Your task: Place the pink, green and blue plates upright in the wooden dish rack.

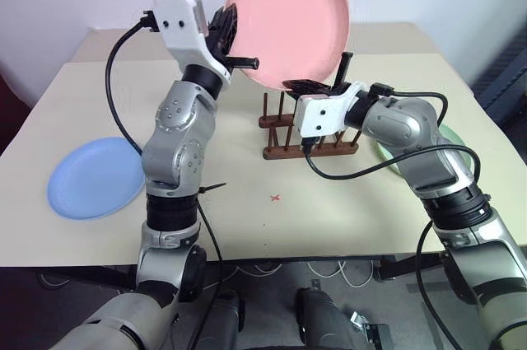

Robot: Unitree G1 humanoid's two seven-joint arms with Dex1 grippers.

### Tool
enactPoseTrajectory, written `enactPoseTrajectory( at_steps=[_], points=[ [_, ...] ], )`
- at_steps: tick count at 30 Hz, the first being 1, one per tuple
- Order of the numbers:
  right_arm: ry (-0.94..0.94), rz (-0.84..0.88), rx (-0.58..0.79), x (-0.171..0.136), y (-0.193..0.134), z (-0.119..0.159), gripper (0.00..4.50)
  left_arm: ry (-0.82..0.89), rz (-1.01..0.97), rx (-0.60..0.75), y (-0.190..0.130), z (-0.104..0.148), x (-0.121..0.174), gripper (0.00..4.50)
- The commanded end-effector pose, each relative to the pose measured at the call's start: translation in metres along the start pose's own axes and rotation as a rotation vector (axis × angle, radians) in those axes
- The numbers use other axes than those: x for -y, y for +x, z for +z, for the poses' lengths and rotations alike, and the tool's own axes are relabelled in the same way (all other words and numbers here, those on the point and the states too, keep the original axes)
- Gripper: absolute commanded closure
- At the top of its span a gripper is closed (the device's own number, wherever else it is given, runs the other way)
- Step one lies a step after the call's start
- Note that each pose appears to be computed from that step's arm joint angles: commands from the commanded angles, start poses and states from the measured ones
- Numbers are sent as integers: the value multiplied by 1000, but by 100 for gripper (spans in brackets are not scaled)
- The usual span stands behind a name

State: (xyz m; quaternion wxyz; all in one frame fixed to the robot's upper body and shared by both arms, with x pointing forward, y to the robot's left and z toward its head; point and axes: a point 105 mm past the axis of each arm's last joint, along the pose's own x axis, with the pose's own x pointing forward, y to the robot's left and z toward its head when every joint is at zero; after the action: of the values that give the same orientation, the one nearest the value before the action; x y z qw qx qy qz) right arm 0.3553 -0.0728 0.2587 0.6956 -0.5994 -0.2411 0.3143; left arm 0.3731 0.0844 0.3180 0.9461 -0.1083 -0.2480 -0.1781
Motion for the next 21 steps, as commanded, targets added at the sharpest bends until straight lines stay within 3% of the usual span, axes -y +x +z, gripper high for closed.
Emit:
enactPoseTrajectory(
  at_steps=[1, 2, 3, 5, 9, 13, 16, 21],
  points=[
    [-14, -35, -4, 9, -2, 1, 444, -21, -57, 72, -1, 19, 13, 450],
    [-15, -39, -5, 9, -2, 1, 444, -33, -50, 76, -1, 19, 12, 450],
    [-19, -42, -8, 10, -3, 0, 450, -50, -35, 83, 0, 21, 9, 377],
    [-25, -52, -19, 10, -4, -3, 450, -97, 39, 124, 2, 29, -5, 300],
    [10, -77, -62, 14, -12, -18, 450, -139, 229, 218, 0, 48, -48, 103],
    [149, -149, -107, 24, -38, -40, 450, 1, 290, 200, -8, 50, -81, 103],
    [305, -161, -72, 30, -62, -45, 450, 111, 162, 19, -17, 18, -85, 103],
    [740, -184, 86, 43, -94, -33, 450, 183, -349, -247, -58, -35, -29, 103]
  ],
)
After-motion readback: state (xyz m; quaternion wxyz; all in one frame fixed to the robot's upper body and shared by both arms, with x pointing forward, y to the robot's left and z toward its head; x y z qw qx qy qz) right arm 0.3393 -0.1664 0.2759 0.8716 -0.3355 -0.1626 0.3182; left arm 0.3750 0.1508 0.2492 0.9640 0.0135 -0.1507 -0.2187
